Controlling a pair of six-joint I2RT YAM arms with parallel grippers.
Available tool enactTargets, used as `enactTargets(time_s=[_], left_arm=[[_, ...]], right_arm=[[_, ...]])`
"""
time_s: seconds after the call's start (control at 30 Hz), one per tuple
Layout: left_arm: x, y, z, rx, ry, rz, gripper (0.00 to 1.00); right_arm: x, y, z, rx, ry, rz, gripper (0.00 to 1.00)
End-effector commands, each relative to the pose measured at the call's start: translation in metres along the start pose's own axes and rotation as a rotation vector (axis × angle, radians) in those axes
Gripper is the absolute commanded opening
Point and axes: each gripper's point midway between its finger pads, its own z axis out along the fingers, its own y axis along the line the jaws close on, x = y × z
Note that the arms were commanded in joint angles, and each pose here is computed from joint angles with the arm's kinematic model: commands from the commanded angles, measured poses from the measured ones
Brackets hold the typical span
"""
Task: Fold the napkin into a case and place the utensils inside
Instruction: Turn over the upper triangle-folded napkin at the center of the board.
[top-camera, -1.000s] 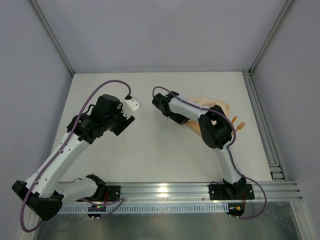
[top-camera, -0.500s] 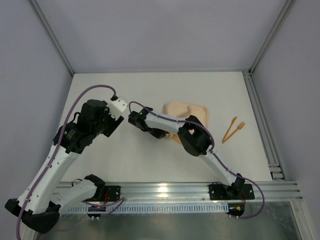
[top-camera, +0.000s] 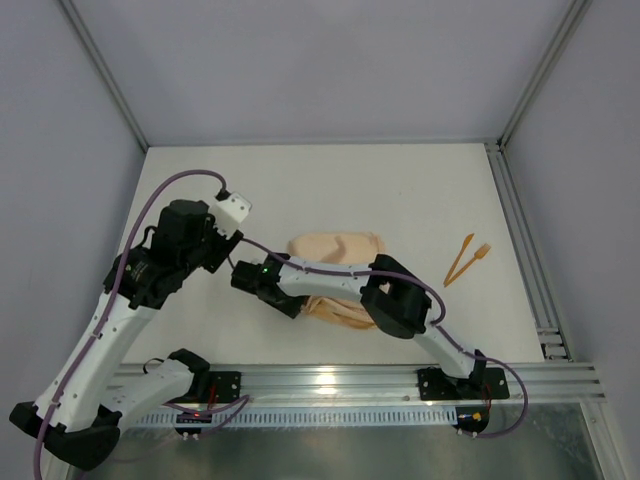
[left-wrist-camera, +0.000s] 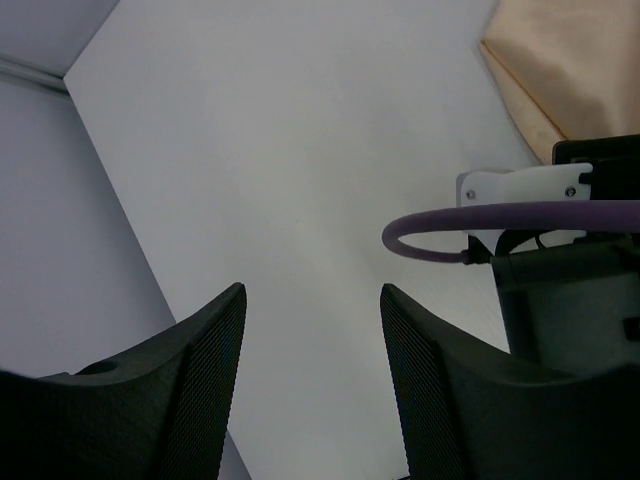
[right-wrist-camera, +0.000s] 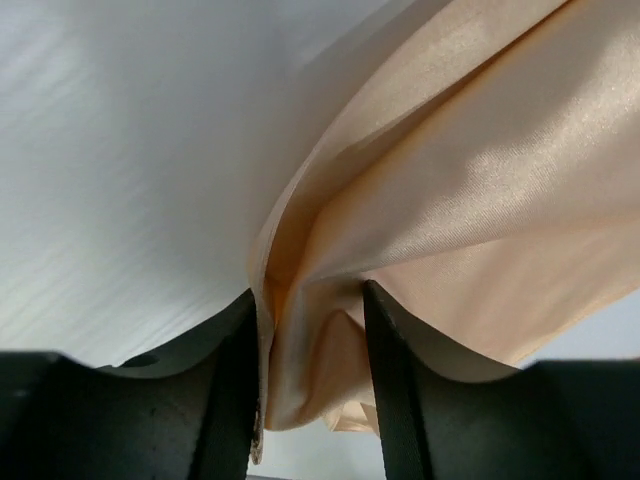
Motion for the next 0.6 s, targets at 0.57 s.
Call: enactTargets(time_s=[0.57], left_arm=[[-0.042,0.022,-0.023,-0.053,-0.130,-0.156,0.61]], right_arm=[[-0.037,0.059,-0.097,-0.291,-0.387,0.076,0.93]])
